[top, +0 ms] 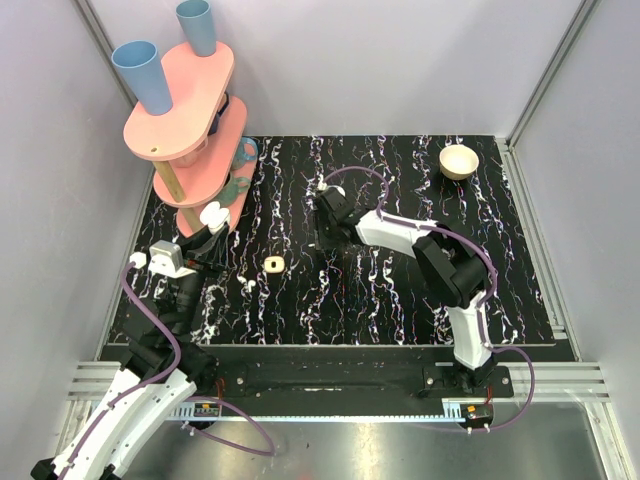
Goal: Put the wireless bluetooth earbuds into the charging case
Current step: Move the left earbud to the center of the board.
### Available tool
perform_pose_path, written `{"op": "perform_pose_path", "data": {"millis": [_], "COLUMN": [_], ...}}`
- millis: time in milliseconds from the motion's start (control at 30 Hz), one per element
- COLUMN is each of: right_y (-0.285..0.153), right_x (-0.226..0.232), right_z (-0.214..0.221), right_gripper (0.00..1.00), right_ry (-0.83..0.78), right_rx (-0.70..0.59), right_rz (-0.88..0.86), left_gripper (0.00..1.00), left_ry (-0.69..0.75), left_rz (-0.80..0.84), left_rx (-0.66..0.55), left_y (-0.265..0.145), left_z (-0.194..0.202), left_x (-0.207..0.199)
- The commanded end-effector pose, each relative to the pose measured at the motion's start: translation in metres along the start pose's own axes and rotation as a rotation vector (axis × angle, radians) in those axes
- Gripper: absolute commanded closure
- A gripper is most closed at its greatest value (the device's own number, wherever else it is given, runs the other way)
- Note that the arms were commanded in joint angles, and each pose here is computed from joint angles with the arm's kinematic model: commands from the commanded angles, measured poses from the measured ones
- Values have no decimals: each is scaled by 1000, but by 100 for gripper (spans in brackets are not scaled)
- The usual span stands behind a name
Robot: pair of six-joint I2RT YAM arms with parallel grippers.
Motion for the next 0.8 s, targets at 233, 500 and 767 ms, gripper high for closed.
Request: {"op": "perform_pose_path", "data": {"millis": [233,500,767], "right_y": [10,18,20], "right_x": [8,5,3], "right_z": [-9,-8,-14], "right_gripper": [55,60,66], "right_ry": [-33,-75,-321], "right_rx": [-37,-25,2], "right_rz": [24,42,-36], "left_gripper": [100,100,100], "left_ry": [-7,-3,-2], "left_rz": [7,12,16], "left_rx": [-48,-44,-47], "left_y": [5,6,9], "left_z": [-10,-11,-13], "left_x": [-1,-1,-2]}}
Point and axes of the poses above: each gripper's point midway between its finger pads, its own y axis out along the fingers, its own x axis along the line the jaws close on, z = x × y, the point moved 10 cm from there along -y, back along the fingers, and after that the axes turned 8 degrees about y, right-handed, at the moved point
